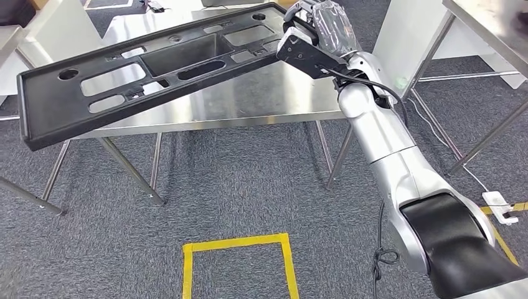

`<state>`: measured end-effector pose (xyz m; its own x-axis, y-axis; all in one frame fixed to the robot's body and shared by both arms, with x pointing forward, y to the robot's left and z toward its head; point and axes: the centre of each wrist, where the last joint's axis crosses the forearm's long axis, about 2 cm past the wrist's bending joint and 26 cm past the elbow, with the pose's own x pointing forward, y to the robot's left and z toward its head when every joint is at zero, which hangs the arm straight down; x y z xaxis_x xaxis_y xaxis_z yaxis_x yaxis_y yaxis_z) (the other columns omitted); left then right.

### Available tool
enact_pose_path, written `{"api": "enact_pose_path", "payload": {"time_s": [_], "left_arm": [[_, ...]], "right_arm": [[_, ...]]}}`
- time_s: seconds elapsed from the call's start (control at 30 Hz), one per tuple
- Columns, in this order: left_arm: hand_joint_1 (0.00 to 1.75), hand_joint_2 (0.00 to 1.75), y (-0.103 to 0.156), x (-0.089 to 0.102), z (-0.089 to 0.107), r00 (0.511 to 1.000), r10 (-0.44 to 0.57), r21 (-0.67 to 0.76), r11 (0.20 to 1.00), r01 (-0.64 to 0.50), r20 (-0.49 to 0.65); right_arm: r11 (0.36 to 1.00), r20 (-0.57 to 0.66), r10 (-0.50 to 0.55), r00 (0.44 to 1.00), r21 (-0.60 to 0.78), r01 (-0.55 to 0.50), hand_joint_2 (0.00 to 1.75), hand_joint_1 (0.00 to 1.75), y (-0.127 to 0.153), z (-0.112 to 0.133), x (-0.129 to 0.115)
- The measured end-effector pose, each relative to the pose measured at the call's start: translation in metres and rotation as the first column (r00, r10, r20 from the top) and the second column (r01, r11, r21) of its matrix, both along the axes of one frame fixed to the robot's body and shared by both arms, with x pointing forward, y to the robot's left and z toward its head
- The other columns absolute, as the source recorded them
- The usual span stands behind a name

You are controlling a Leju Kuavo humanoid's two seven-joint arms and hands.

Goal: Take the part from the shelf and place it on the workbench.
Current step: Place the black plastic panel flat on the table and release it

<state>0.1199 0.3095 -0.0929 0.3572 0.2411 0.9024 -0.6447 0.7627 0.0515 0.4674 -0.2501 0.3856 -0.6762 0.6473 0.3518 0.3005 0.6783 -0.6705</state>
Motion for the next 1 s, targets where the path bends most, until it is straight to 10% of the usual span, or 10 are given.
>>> {"api": "enact_pose_path", "payload": {"time_s": [1.0], "left_arm": [[0.00, 1.75, -0.0017, 0.0010, 0.0003, 1.000, -0.025, 0.001, 1.000, 0.025, 0.003]], "right_arm": [[1.000, 0.006, -0.014, 1.000, 0.003, 0.014, 1.75, 1.75, -0.0064, -0.0035, -0.0004]]}}
